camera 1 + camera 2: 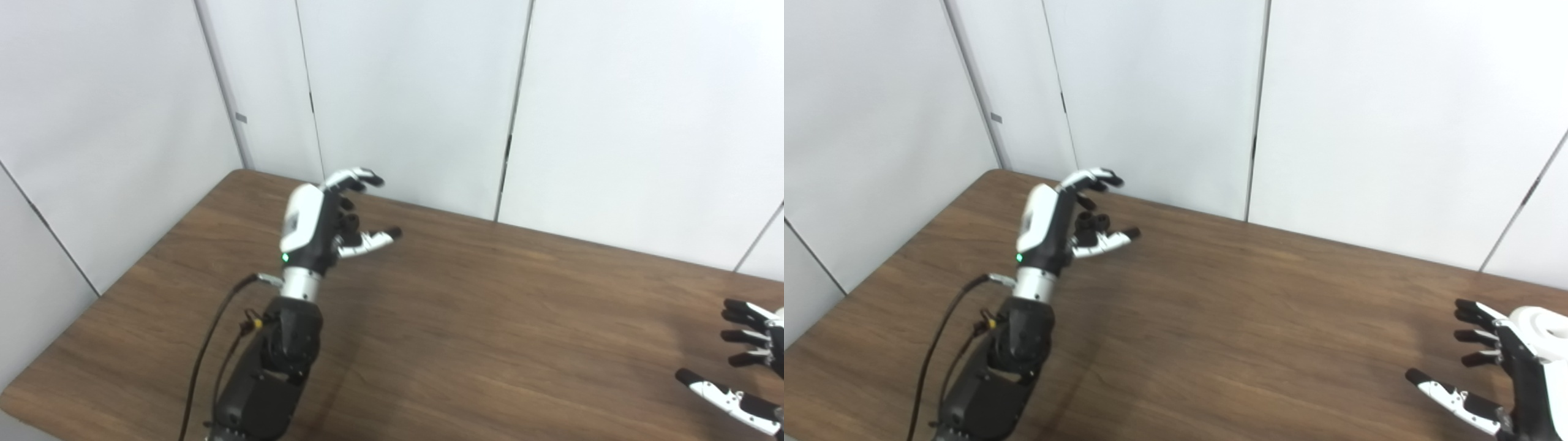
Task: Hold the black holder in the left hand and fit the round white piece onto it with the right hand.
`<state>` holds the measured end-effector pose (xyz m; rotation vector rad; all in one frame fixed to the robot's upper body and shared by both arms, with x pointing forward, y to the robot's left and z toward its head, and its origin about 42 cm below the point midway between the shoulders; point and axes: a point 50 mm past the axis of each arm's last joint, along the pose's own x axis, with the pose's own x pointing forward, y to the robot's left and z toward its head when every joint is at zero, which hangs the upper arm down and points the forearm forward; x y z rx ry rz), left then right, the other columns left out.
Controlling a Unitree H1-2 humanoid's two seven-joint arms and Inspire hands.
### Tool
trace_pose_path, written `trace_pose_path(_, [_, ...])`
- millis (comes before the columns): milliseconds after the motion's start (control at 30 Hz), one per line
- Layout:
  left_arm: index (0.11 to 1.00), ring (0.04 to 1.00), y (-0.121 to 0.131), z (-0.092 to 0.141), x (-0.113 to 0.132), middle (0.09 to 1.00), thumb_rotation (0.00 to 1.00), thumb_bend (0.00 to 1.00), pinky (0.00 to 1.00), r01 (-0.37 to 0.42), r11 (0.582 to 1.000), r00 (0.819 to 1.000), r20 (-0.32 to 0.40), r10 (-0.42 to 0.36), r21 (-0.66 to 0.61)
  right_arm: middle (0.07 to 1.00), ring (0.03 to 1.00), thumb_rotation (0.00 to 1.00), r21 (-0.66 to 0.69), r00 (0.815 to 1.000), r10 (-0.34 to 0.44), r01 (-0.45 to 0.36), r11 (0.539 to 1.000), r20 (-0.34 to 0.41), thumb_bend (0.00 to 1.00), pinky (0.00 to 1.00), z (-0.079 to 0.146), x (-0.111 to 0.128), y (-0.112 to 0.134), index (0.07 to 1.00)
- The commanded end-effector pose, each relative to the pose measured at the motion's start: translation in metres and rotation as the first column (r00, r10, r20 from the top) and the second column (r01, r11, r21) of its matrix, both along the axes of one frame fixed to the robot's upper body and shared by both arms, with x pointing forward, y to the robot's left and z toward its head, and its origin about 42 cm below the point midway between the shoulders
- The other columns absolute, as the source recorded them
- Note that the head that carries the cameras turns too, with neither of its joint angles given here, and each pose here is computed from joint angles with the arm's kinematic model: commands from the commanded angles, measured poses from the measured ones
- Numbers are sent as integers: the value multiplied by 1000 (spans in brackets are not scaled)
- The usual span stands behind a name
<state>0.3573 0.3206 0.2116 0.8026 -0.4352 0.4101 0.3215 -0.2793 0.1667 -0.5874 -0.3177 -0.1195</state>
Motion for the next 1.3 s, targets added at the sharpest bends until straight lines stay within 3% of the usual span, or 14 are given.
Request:
trace_pose_path(0, [647, 743, 12, 23, 10, 788, 139, 830, 600, -56, 997, 995, 81, 53, 44, 745, 663, 83, -9, 996, 13, -12, 1000, 86, 607, 496, 20, 7, -1, 753])
trace_pose_path(267, [669, 757, 36, 24, 19, 805, 163, 844, 609, -165, 984, 982, 105, 157, 65, 745, 664, 108, -9, 997, 12, -12, 1000, 79, 603, 502, 17, 7, -2, 754])
trace_pose_path(467, [706, 864, 50, 31, 24, 881, 204, 875, 717, -240, 964, 970, 60, 234, 115, 742, 654, 116, -9, 996, 15, -15, 1000, 83, 598, 495, 18, 6, -2, 751])
trace_pose_path(700, [711, 945, 56, 35, 30, 940, 277, 952, 766, -344, 924, 936, -22, 353, 165, 744, 662, 119, -11, 997, 14, -13, 1000, 78, 598, 503, 17, 6, -4, 753])
trace_pose_path(967, [647, 925, 66, 23, 34, 895, 295, 968, 759, -384, 903, 912, -75, 403, 192, 745, 657, 185, -10, 997, 9, -9, 1000, 77, 594, 487, 19, 3, -6, 753])
trace_pose_path(1133, [634, 920, 75, 9, 39, 899, 360, 992, 750, -398, 886, 886, -148, 439, 239, 743, 652, 181, -10, 997, 14, -13, 1000, 80, 592, 488, 20, 3, -7, 749])
trace_pose_path(1267, [623, 929, 78, -1, 42, 906, 404, 1000, 748, -387, 888, 876, -202, 438, 249, 742, 652, 185, -12, 997, 15, -14, 1000, 81, 593, 490, 20, 3, -7, 747])
